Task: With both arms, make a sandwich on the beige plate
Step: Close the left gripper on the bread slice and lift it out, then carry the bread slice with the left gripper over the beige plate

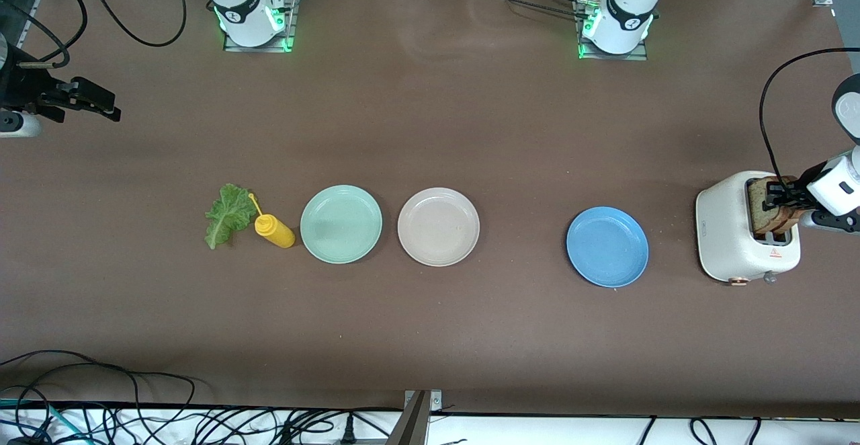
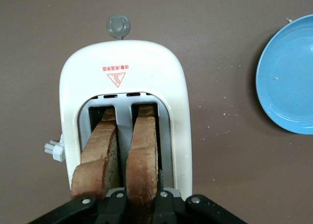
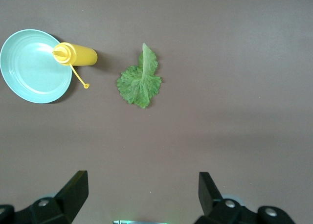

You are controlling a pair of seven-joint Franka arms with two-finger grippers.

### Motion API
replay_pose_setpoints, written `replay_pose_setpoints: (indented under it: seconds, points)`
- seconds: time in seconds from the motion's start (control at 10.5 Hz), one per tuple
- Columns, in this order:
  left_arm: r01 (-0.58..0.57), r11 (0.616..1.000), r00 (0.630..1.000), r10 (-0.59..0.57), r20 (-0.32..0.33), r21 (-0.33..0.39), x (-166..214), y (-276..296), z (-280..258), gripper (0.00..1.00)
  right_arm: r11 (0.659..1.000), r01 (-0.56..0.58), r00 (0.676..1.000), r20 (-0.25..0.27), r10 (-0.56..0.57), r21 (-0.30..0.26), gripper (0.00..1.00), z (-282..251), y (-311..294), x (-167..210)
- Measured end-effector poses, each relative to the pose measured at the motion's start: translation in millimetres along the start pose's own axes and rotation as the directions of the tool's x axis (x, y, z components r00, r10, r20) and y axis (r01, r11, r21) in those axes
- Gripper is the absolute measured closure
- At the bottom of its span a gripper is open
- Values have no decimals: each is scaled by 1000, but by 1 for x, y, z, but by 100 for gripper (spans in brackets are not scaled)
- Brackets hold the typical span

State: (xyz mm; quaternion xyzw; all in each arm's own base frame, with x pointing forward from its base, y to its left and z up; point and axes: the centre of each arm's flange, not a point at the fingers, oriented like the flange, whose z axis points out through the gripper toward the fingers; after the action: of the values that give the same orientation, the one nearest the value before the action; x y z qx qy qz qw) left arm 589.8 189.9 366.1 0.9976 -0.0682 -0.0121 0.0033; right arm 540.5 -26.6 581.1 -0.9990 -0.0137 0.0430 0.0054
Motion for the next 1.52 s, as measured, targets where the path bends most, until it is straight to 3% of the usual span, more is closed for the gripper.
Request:
replay_pose_setpoints:
  seconds: [0.38, 1.05, 1.33, 1.52]
  points:
    - [71, 996, 996, -73, -42, -56, 0, 9, -25, 89, 1000, 0, 1000, 0, 0, 0, 0, 0, 0, 0]
    - [123, 990, 988, -129, -81, -67, 16, 47, -113, 90, 1000, 0, 1000, 0, 0, 0, 0, 0, 0, 0]
    - [170, 977, 978, -183, -102, -127, 21, 55, -125, 90, 1000, 0, 1000, 0, 0, 0, 0, 0, 0, 0]
    - [216, 954, 964, -242, -112, -209, 27, 69, -132, 90, 1000, 0, 1000, 0, 0, 0, 0, 0, 0, 0]
